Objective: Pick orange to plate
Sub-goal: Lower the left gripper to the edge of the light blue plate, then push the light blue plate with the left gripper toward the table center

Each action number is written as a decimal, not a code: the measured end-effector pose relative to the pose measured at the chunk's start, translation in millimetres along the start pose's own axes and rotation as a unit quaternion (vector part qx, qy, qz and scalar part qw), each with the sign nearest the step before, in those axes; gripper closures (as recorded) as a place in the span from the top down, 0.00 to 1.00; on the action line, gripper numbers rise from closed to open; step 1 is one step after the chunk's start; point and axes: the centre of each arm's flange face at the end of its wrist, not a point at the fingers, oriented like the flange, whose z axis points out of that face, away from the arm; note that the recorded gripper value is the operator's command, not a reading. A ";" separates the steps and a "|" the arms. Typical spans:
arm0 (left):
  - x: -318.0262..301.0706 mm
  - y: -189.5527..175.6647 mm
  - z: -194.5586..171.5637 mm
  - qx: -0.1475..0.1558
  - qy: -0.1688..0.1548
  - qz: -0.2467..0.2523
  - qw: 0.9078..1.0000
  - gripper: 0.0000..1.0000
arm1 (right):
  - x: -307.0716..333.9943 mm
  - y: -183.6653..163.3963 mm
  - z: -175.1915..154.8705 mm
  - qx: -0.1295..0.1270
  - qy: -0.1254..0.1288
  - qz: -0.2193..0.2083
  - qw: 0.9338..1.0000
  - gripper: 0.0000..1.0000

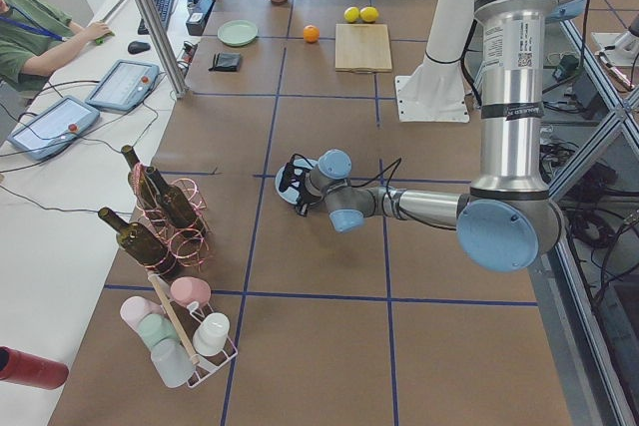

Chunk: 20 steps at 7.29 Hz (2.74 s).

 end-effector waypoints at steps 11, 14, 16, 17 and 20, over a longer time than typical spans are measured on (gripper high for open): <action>335.8 -113.3 21.3 -0.021 0.079 -0.073 0.994 0.00 | -1.0 0.5 -1.1 0.001 -0.001 -0.001 1.000 1.00; 402.3 -93.4 70.8 -0.025 0.065 -0.072 0.995 0.00 | -0.6 0.4 -0.8 0.000 0.000 0.000 1.000 1.00; 405.2 -87.1 81.0 -0.028 0.059 -0.070 0.995 0.67 | -0.3 0.1 -0.6 0.000 0.000 0.000 1.000 1.00; 404.8 -86.5 82.3 -0.029 0.058 -0.070 0.995 1.00 | -0.1 0.1 -0.4 0.000 0.000 0.000 1.000 1.00; 403.5 -90.1 70.8 -0.027 0.060 -0.065 0.996 1.00 | -1.6 -1.7 -1.7 0.002 0.000 -0.003 1.000 1.00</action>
